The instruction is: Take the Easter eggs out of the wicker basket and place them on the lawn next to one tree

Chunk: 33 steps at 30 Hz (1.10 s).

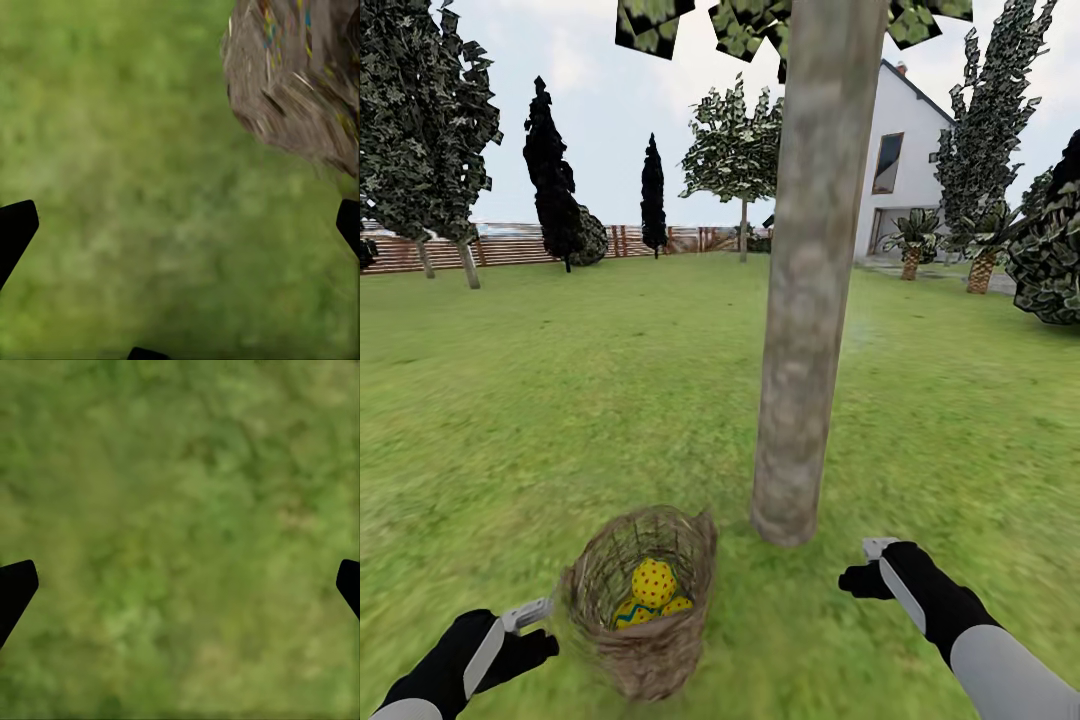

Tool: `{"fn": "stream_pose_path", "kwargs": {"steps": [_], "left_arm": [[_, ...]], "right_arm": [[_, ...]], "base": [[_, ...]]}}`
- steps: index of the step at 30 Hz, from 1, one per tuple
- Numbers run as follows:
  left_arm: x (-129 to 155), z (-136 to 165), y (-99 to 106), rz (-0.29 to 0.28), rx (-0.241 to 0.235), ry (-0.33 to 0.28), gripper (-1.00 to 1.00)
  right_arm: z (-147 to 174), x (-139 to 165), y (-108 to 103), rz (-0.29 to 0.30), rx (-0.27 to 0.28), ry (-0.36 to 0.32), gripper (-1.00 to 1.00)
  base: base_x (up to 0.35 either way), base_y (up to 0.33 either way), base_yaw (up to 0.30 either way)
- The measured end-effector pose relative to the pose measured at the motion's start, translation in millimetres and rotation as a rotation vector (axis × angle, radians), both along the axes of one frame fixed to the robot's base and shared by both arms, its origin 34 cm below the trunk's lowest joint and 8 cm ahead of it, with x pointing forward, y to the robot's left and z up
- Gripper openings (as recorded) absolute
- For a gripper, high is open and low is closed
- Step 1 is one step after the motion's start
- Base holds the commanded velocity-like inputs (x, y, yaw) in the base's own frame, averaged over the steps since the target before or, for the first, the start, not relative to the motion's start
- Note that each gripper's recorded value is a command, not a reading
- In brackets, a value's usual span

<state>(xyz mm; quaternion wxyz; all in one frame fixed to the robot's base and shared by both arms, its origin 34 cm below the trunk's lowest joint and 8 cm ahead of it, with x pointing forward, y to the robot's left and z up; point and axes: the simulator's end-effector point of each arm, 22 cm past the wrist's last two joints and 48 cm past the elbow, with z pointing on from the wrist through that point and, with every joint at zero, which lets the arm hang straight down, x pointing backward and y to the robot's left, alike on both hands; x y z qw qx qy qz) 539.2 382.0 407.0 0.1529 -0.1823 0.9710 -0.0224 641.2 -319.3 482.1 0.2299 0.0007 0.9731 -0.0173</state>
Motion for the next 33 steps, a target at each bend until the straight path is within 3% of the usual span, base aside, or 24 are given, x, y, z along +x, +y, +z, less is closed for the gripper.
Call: {"fn": "stream_pose_path", "kwargs": {"steps": [15, 26, 33], "left_arm": [[4.1, 17.5, -0.4, 0.0, -0.002, -0.002, 1.0], [4.0, 18.7, 4.1, 0.006, 0.0, -0.003, 1.0], [3.5, 17.8, 1.8, 0.001, 0.0, 0.001, 1.0]], "right_arm": [[10.2, 1.3, -1.3, -0.005, -0.002, -0.003, 1.0], [10.4, 1.7, -1.1, -0.005, -0.002, -0.005, 1.0], [10.8, 1.5, -3.4, -0.008, 0.0, -0.004, 1.0]], "base": [[0.0, 0.001, 0.0], [0.0, 0.298, -0.001], [0.0, 0.326, -0.254]]}}
